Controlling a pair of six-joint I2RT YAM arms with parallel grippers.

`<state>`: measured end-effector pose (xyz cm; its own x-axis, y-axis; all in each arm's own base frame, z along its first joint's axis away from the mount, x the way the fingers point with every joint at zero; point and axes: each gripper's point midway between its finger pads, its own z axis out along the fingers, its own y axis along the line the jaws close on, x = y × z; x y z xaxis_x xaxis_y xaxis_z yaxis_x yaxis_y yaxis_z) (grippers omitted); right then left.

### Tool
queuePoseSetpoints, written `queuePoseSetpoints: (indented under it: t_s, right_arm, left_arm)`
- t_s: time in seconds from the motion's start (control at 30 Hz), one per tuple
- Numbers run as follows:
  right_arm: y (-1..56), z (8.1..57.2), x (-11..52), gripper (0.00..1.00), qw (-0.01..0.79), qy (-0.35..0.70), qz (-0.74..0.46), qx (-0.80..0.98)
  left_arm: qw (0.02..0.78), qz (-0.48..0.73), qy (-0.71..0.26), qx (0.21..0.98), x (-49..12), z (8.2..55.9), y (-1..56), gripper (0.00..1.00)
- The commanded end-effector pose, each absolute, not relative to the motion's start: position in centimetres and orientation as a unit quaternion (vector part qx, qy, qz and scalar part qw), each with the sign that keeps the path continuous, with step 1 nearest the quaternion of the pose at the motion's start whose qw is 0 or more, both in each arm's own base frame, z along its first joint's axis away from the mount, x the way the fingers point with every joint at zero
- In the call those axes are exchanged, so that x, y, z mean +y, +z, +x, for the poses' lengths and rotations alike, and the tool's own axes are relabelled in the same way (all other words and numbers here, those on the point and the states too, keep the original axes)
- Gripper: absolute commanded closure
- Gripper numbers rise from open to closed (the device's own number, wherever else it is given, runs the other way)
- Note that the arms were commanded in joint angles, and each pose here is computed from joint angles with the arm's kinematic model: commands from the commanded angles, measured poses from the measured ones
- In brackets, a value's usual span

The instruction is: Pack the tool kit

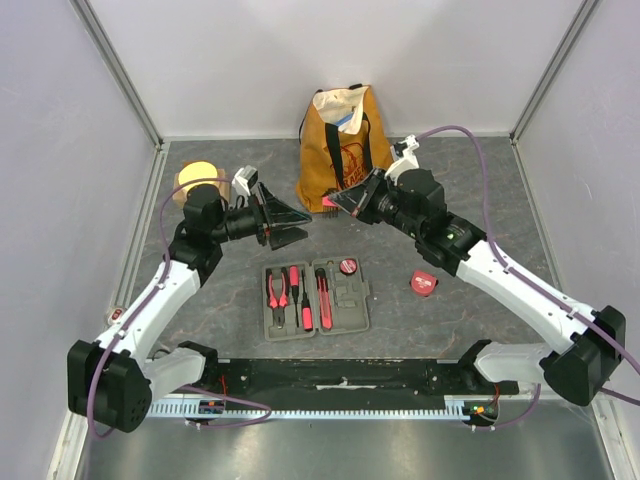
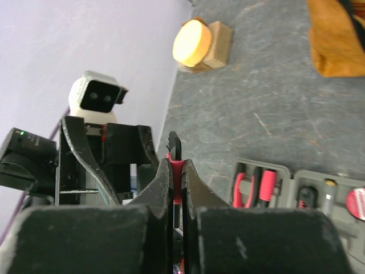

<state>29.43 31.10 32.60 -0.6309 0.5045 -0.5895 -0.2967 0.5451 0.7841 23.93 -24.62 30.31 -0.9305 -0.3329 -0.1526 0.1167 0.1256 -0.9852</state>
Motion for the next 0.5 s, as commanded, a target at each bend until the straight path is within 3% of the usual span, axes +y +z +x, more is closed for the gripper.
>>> queuePoseSetpoints:
  t_s: [0.0,0.23,0.47]
  right_arm:
    - [30.0,29.3,28.9,1.0,0.424,0.42,0.062,0.8]
    - [24.6,28.9,26.9,1.0,0.404,0.345,0.058,0.845]
    - [19.3,28.2,25.7,1.0,0.375,0.294,0.045,0.878]
  left_arm:
    - [0.198,-0.078,-0.562,0.799,-22.2,23.6,25.0,0.28]
    - [0.243,-0.119,-0.405,0.874,-17.5,24.6,18.1,0.28]
    - [0.267,-0.143,-0.329,0.894,-15.1,25.5,15.3,0.28]
